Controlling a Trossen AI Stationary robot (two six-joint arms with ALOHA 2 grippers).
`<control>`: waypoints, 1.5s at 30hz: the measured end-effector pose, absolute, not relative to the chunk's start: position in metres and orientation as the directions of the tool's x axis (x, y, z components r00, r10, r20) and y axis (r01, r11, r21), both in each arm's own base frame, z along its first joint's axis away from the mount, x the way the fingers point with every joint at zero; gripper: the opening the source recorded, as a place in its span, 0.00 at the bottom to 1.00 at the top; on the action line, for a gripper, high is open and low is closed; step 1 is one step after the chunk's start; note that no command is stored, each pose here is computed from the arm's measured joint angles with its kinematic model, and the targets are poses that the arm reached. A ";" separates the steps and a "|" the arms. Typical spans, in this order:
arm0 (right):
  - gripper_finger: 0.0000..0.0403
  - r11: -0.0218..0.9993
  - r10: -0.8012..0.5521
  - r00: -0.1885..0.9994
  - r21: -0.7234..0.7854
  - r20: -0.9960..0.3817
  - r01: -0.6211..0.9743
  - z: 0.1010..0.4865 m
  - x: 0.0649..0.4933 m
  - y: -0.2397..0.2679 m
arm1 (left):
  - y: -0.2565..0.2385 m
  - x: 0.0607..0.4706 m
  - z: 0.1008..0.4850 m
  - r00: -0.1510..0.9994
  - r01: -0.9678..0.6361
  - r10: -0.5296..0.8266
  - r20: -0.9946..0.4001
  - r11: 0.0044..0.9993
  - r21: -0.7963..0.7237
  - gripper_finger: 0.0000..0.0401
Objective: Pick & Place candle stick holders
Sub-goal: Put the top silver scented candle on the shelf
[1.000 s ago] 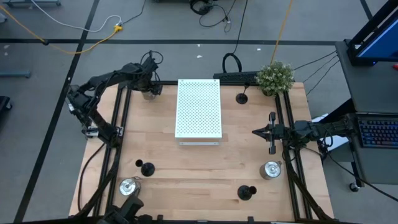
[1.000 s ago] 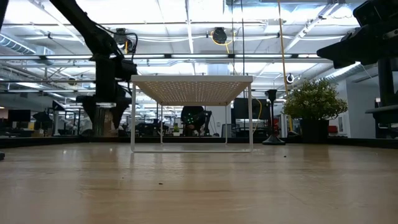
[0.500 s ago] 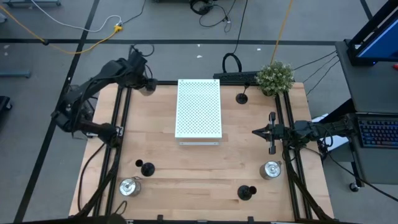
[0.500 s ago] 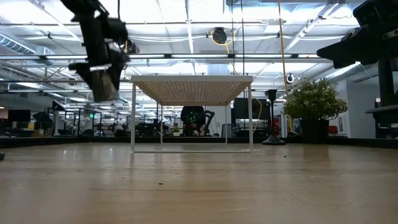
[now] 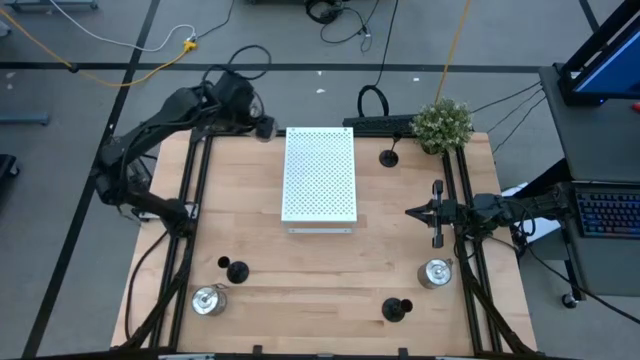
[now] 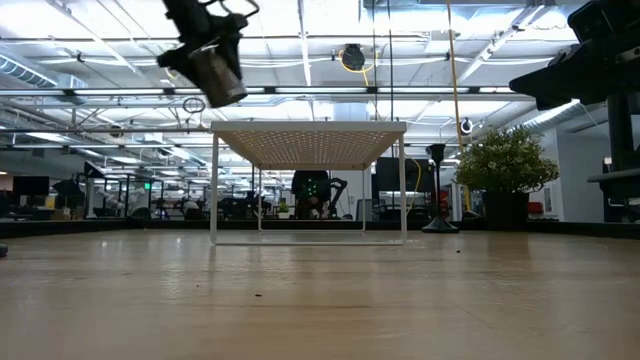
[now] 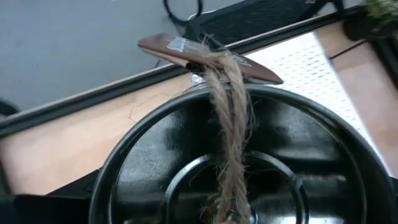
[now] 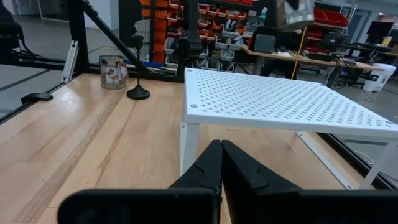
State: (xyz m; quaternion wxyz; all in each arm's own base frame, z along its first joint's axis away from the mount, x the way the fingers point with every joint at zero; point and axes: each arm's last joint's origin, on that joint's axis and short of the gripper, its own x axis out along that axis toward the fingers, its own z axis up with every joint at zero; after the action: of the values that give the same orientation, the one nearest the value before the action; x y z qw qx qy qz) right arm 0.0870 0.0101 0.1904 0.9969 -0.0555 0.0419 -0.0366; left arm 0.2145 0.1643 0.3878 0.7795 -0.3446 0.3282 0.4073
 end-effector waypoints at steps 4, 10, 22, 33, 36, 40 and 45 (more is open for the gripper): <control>0.00 0.991 -0.078 0.994 -0.114 -0.080 0.068 0.190 0.087 0.010 | 0.170 0.240 0.391 0.464 -0.842 0.389 -0.795 0.473 -0.260 0.90; 0.00 0.991 -0.078 0.994 -0.114 -0.080 0.069 0.190 0.087 0.010 | 0.186 0.280 0.382 0.449 -0.821 0.357 -0.819 0.527 -0.220 0.90; 0.00 0.991 -0.078 0.994 -0.114 -0.079 0.069 0.190 0.087 0.010 | 0.217 0.325 0.338 0.352 -0.837 0.296 -0.888 0.524 -0.157 0.90; 0.00 0.991 -0.078 0.994 -0.114 -0.079 0.069 0.190 0.087 0.010 | 0.217 0.337 0.318 0.306 -0.832 0.264 -0.915 0.541 -0.122 0.89; 0.00 0.991 -0.078 0.994 -0.114 -0.079 0.068 0.190 0.087 0.010 | 0.213 0.340 0.318 0.307 -0.826 0.262 -0.915 0.551 -0.119 0.89; 0.00 0.991 -0.078 0.994 -0.114 -0.080 0.068 0.190 0.087 0.010 | 0.209 0.342 0.318 0.310 -0.817 0.257 -0.915 0.565 -0.118 0.89; 0.00 0.991 -0.078 0.994 -0.114 -0.079 0.069 0.190 0.087 0.010 | 0.204 0.344 0.318 0.304 -0.807 0.256 -0.918 0.581 -0.105 0.89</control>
State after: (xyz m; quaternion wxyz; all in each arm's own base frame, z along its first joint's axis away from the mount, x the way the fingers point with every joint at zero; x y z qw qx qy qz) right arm 0.0870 0.0101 0.1904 0.9969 -0.0555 0.0419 -0.0367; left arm 0.3443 0.2043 0.3176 0.7530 -0.2914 0.4728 0.3527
